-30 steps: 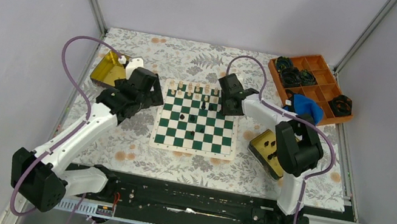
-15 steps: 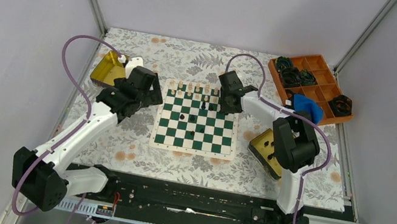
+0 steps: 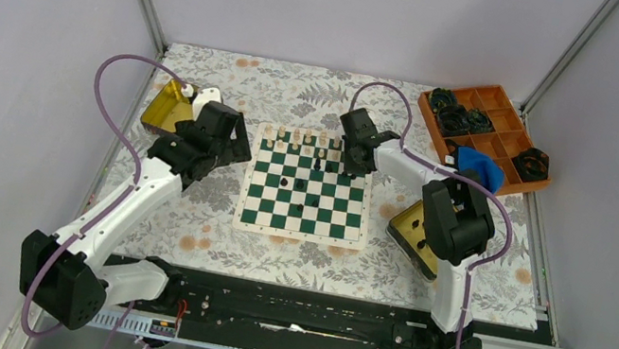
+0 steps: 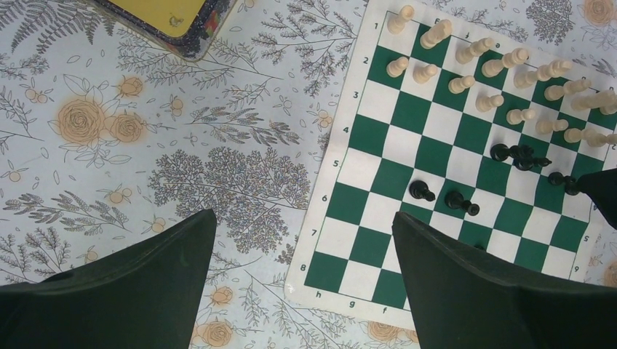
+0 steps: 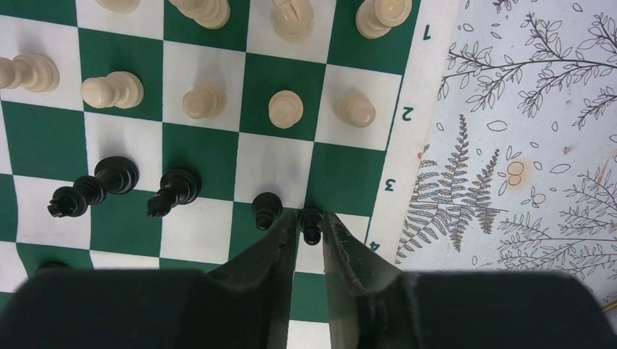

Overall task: Set up the chess pieces on the board
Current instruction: Pick up the chess piece from the chessboard.

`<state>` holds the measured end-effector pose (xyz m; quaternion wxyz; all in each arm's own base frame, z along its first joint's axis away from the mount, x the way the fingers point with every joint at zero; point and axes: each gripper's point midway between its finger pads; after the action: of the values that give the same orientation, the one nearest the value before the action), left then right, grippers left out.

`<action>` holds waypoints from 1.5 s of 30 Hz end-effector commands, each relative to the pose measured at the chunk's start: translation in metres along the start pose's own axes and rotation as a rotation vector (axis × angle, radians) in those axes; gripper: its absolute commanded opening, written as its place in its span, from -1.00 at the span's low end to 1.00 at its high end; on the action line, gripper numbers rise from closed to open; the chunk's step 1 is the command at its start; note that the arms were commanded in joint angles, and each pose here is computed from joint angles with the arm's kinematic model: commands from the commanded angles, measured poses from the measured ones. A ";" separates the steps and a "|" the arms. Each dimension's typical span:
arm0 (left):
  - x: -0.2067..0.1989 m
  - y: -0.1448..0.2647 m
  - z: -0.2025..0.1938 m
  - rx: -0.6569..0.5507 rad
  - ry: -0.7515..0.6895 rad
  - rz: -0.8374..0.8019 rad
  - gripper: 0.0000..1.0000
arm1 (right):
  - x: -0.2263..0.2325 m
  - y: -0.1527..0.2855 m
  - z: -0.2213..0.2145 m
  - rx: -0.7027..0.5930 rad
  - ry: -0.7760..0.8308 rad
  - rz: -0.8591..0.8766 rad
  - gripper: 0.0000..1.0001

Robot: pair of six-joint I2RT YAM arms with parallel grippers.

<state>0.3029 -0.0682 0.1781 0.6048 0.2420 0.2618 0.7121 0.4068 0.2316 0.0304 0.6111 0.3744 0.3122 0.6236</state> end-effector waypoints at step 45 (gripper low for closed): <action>-0.002 0.000 0.003 -0.028 0.003 -0.058 0.97 | -0.011 0.045 0.010 -0.063 -0.042 0.006 -1.00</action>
<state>0.2991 -0.0690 0.1671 0.6114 0.2514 0.2742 0.6984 0.3937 0.2211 0.0391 0.6167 0.3818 0.3068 0.6163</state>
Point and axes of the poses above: each gripper's point midway between its finger pads, its own y axis back along the fingers, its own x axis along the line the jaws close on, z = x × y, and after that the axes turned 13 degrees about -y, right-handed
